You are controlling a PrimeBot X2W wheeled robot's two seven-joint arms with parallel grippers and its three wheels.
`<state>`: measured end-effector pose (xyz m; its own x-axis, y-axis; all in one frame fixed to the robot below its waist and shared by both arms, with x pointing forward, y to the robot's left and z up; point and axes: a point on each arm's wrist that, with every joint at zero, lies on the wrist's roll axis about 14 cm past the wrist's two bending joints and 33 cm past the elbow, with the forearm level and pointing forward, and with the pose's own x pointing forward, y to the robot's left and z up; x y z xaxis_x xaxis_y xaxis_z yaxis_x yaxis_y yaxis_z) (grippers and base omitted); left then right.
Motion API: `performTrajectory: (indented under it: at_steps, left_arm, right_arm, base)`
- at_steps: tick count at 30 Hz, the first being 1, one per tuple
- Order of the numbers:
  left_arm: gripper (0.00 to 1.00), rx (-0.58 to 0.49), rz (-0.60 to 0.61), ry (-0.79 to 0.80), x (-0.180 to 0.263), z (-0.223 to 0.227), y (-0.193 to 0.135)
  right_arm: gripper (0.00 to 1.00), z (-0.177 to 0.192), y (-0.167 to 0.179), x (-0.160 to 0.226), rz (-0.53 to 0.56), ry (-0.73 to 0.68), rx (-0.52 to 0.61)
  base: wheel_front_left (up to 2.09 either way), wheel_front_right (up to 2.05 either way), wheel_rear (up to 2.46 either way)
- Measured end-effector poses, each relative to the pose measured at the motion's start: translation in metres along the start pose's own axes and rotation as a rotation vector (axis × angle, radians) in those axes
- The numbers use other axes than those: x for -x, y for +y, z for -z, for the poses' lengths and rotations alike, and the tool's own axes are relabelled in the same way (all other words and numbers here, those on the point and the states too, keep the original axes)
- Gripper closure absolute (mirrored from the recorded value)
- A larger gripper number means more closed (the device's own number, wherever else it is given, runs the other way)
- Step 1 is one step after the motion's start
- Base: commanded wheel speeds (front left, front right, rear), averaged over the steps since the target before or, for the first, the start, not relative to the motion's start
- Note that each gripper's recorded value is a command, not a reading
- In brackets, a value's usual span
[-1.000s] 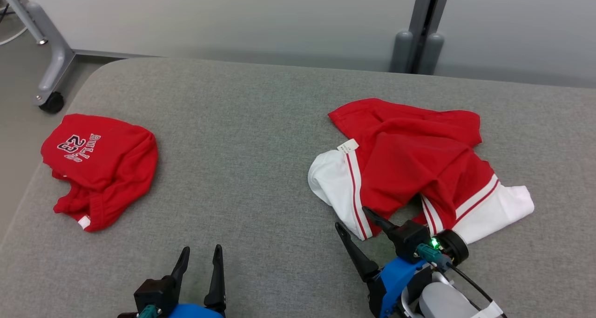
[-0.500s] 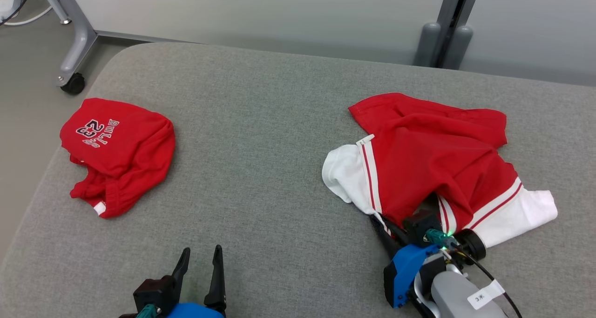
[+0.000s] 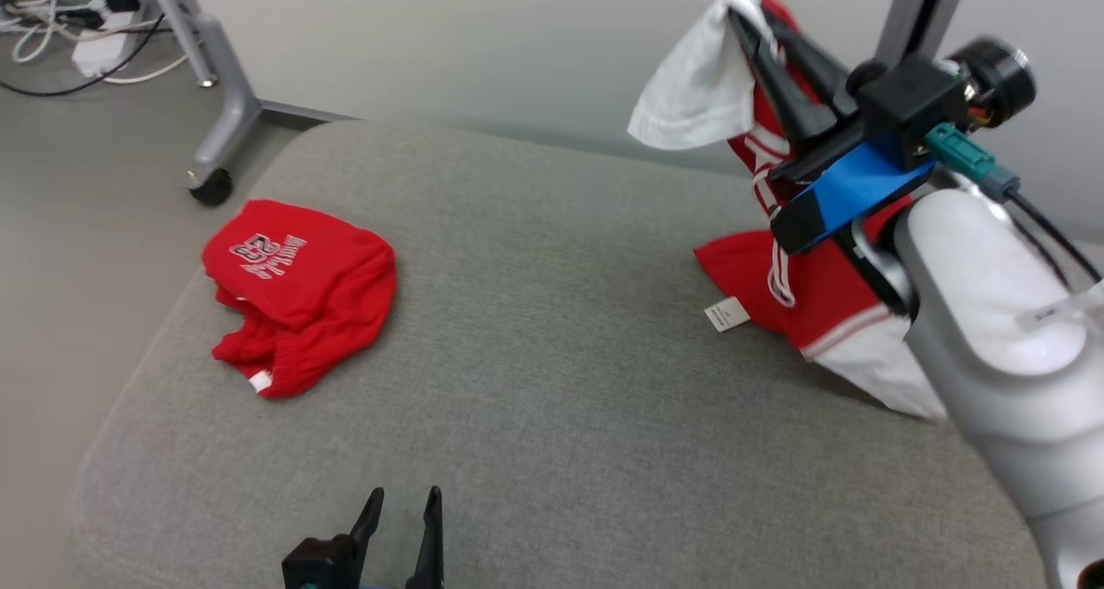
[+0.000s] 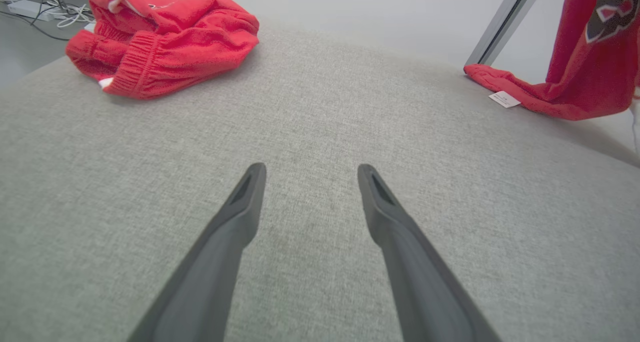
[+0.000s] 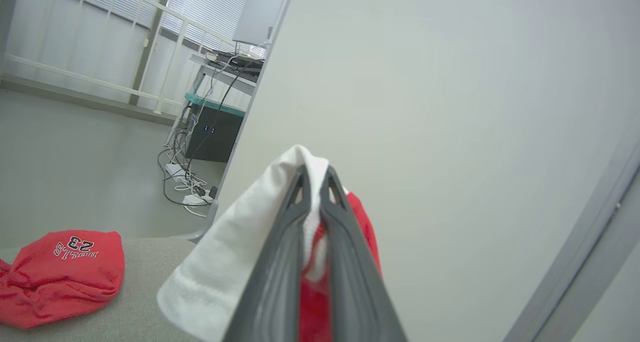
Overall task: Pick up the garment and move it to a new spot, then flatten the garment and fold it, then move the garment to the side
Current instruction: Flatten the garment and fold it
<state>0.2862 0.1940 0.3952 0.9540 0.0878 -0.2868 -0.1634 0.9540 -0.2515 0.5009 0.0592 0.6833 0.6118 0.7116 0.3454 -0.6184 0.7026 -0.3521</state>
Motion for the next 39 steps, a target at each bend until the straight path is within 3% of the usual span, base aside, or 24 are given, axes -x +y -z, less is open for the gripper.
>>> performTrajectory:
  at_steps: [5, 11, 15, 22, 23, 24, 25, 26, 27, 31, 39]
  left_arm:
    - [0.00, 0.024, -0.052, 0.001, 0.024, 0.010, 0.014]
    - [0.00, 0.046, -0.093, 0.022, 0.040, 0.023, 0.024]
    - [0.00, 0.045, -0.083, 0.040, 0.038, 0.027, 0.022]
    - [0.00, 0.012, 0.006, 0.050, 0.015, 0.021, 0.000]
    - [0.00, 0.007, 0.020, 0.048, 0.011, 0.019, -0.004]
    - [0.00, 0.002, 0.033, 0.045, 0.007, 0.017, -0.008]
    - [0.00, 0.000, 0.043, 0.042, 0.003, 0.015, -0.011]
    - [0.00, -0.003, 0.054, 0.041, 0.000, 0.014, -0.014]
    - [0.00, -0.004, 0.062, 0.039, -0.003, 0.012, -0.017]
    - [0.00, -0.011, 0.091, 0.025, -0.015, 0.005, -0.027]
    - [0.00, -0.022, 0.133, 0.013, -0.024, -0.001, -0.042]
  right_arm:
    - [1.00, -0.076, 0.002, -0.041, -0.078, -0.164, 0.147]
    - [1.00, -0.091, -0.003, -0.046, -0.093, -0.189, 0.177]
    - [1.00, -0.025, -0.014, -0.009, -0.075, -0.014, 0.146]
    - [1.00, 0.105, -0.035, 0.126, 0.016, 0.391, 0.024]
    - [0.89, 0.119, -0.037, 0.148, 0.040, 0.443, 0.000]
    - [0.65, 0.129, -0.039, 0.167, 0.060, 0.485, -0.020]
    - [0.51, 0.136, -0.040, 0.184, 0.086, 0.520, -0.042]
    - [0.06, 0.143, -0.042, 0.201, 0.121, 0.550, -0.074]
    - [0.00, 0.148, -0.043, 0.217, 0.156, 0.574, -0.101]
    - [0.00, 0.153, -0.047, 0.258, 0.291, 0.605, -0.181]
    - [0.00, 0.142, -0.034, 0.290, 0.497, 0.545, -0.273]
  base:
    - [0.00, 0.00, 0.00]
    - [0.00, 0.00, 0.00]
    - [0.00, 0.00, 0.00]
    - [0.00, 0.00, 0.00]
    - [0.00, 0.00, 0.00]
    - [0.00, 0.00, 0.00]
    - [0.00, 0.00, 0.00]
    - [0.00, 0.00, 0.00]
    - [0.00, 0.00, 0.00]
    - [0.00, 0.00, 0.00]
    - [0.00, 0.00, 0.00]
